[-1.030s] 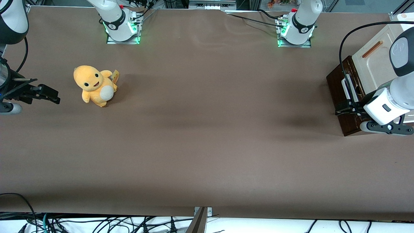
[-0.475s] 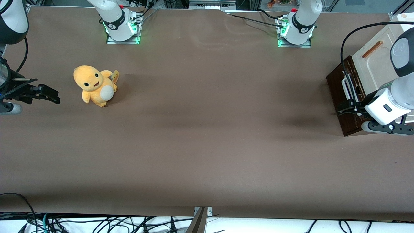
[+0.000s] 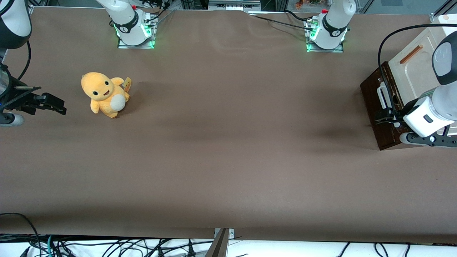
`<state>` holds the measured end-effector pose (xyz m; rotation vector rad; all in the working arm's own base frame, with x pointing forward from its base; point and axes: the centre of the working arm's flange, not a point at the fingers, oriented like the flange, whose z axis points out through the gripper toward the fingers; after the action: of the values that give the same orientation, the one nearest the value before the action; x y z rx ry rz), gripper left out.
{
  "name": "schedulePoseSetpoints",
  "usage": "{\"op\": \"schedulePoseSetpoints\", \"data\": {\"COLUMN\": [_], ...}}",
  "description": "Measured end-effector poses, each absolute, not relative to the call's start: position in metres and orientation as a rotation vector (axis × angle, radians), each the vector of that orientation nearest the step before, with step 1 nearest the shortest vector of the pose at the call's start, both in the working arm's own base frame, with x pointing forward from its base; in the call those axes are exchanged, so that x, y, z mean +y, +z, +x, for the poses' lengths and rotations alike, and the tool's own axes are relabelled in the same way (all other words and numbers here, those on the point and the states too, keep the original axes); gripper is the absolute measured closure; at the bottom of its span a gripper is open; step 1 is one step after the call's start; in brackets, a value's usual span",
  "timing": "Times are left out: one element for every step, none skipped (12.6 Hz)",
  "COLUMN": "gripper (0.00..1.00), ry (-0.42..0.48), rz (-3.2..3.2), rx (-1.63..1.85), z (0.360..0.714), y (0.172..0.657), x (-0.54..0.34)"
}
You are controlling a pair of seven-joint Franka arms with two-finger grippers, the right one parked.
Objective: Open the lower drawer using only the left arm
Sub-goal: 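Move the open left gripper toward the lower drawer's white handle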
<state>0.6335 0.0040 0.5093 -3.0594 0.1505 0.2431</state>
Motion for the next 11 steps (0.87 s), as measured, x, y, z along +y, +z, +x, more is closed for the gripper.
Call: {"op": "schedulePoseSetpoints", "data": {"gripper": [0.0,0.0,0.0,0.0,0.0,0.0,0.0,0.0,0.0,0.0,0.0], "ry": [0.256,0.271,0.28,0.288,0.299,0.31,0.318,0.331,0.349,0.363,0.37], "rz": [-3.047,-3.043,-3.038,-3.016,-2.973,-2.915,-2.873,-2.851,-2.826,-2.793,-2.748], "rx": [0.152,0.149,0.13,0.105,0.089,0.074,0.061,0.042,0.014,-0.008,-0.019], "z": [0.632,0.631,0.63,0.629,0.627,0.624,0.622,0.619,0.616,0.613,0.611], "y": [0.509,0.508,0.508,0.507,0.506,0.505,0.504,0.501,0.497,0.492,0.487], "x": [0.004,0.002,-0.005,-0.014,-0.024,-0.038,-0.05,-0.06,-0.065,-0.067,-0.071]}}
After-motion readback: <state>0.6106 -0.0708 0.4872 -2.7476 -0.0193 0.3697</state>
